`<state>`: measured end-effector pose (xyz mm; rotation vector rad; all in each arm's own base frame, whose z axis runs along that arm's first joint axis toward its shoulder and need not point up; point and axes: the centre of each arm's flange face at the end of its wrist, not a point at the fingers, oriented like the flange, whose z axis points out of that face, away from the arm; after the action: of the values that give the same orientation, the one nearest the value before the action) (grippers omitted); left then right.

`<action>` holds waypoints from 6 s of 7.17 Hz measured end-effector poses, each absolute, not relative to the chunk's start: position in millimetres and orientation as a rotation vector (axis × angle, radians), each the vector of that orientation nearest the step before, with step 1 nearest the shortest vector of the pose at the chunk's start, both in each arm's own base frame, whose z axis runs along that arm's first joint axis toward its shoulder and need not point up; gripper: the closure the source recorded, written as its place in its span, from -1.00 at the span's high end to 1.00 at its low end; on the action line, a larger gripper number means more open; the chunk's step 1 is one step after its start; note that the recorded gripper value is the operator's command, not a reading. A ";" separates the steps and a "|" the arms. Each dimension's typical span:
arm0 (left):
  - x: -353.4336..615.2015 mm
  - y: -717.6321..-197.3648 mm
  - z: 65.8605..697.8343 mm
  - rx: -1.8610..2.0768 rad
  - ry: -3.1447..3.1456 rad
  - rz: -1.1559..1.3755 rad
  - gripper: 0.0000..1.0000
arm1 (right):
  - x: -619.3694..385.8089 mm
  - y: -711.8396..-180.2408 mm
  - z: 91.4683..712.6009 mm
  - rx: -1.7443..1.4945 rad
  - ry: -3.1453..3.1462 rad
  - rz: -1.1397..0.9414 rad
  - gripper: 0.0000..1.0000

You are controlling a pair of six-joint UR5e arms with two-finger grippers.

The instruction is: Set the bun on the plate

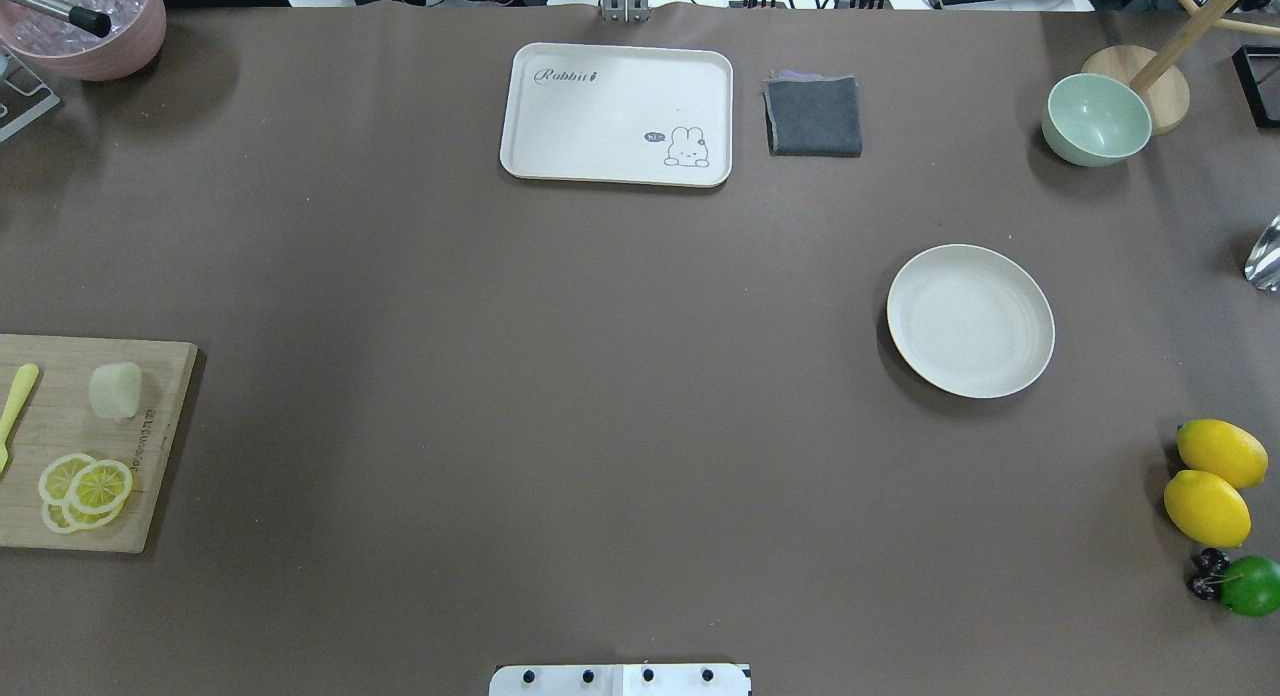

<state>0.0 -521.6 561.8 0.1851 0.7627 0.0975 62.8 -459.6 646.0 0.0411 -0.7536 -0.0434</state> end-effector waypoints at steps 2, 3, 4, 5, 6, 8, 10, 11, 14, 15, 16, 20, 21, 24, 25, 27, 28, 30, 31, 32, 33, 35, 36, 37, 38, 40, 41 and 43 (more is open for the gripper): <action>-1.4 -520.7 562.6 0.186 0.760 0.094 0.95 | 62.4 -456.3 641.7 0.048 -0.758 -0.047 1.00; -2.4 -520.6 562.8 0.189 0.750 0.093 0.95 | 62.1 -454.7 639.4 0.052 -0.758 -0.049 1.00; -3.9 -519.2 561.9 0.198 0.732 0.093 0.95 | 61.8 -453.9 638.0 0.054 -0.760 -0.050 1.00; -5.0 -515.6 559.2 0.206 0.721 0.094 0.95 | 61.3 -453.6 637.1 0.055 -0.765 -0.051 1.00; -4.6 -513.2 557.8 0.208 0.719 0.096 0.95 | 60.8 -453.4 636.8 0.055 -0.772 -0.050 1.00; -4.5 -506.6 558.7 0.209 0.728 0.098 0.95 | 60.3 -452.9 637.4 0.051 -0.779 -0.046 1.00; -3.3 -501.4 554.4 0.223 0.735 0.102 0.95 | 60.2 -452.6 637.7 0.049 -0.780 -0.043 1.00; -2.5 -501.8 551.2 0.228 0.737 0.104 0.95 | 60.3 -452.7 637.5 0.049 -0.779 -0.043 1.00; 0.4 -500.2 546.1 0.236 0.755 0.113 0.95 | 60.3 -453.2 638.2 0.048 -0.779 -0.041 1.00; 1.4 -500.2 544.0 0.237 0.764 0.117 0.94 | 60.4 -453.4 639.2 0.046 -0.778 -0.039 1.00; 2.0 -501.4 540.8 0.242 0.768 0.120 0.94 | 60.4 -453.3 641.0 0.042 -0.778 -0.038 1.00; 5.7 -506.5 530.8 0.249 0.802 0.132 0.94 | 60.3 -453.2 640.5 0.044 -0.779 -0.040 1.00; 5.9 -505.0 532.5 0.245 0.804 0.131 0.95 | 60.3 -453.1 640.8 0.043 -0.779 -0.040 1.00; 5.2 -500.4 540.1 0.218 0.805 0.105 0.95 | 56.9 -450.6 640.1 0.038 -0.829 -0.039 1.00; 5.1 -498.6 541.7 0.208 0.808 0.089 0.95 | 55.1 -447.6 640.6 0.033 -0.856 -0.037 1.00; 4.6 -493.2 545.0 0.199 0.811 0.076 0.95 | 47.2 -445.0 634.3 0.038 -0.947 -0.045 1.00; 4.7 -491.0 545.7 0.192 0.814 0.061 0.95 | 38.5 -444.8 630.7 0.057 -0.984 -0.068 1.00; 9.5 -490.2 542.8 0.187 0.832 0.021 0.95 | 1.3 -446.0 626.3 0.042 -1.003 -0.078 0.97; 11.7 -490.3 541.8 0.187 0.837 0.011 0.95 | -29.1 -448.4 622.0 0.015 -0.988 -0.081 0.94; 13.5 -490.6 541.3 0.185 0.840 0.008 0.95 | -57.1 -451.5 617.0 -0.001 -0.972 -0.095 0.93; 16.4 -491.4 540.7 0.184 0.841 0.011 0.95 | -85.9 -461.5 608.3 -0.012 -0.963 -0.115 0.92; 28.8 -493.5 536.2 0.176 0.849 0.006 0.95 | -144.8 -498.8 589.8 -0.032 -0.964 -0.166 0.76; 32.7 -493.8 534.1 0.180 0.855 0.001 0.95 | -169.3 -512.1 583.2 -0.047 -0.965 -0.181 0.72; 34.4 -494.0 532.8 0.184 0.858 -0.001 0.95 | -189.0 -521.1 576.9 -0.059 -0.965 -0.191 0.57; 34.9 -494.1 532.4 0.185 0.859 -0.001 0.95 | -206.3 -526.5 569.6 -0.060 -0.959 -0.205 0.45; 35.2 -494.0 531.8 0.186 0.860 -0.001 0.95 | -233.2 -534.7 558.4 -0.039 -0.916 -0.218 0.13; 35.2 -494.0 531.7 0.186 0.860 -0.001 0.95 | -239.6 -537.0 559.2 -0.034 -0.898 -0.199 0.04; 35.2 -494.2 531.5 0.187 0.860 -0.001 0.95 | -252.2 -537.5 570.0 -0.007 -0.903 -0.105 -0.32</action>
<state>35.2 -494.2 531.5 0.1869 0.8599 -0.0010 -252.2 -537.5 570.0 -0.0074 -0.9034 -0.1054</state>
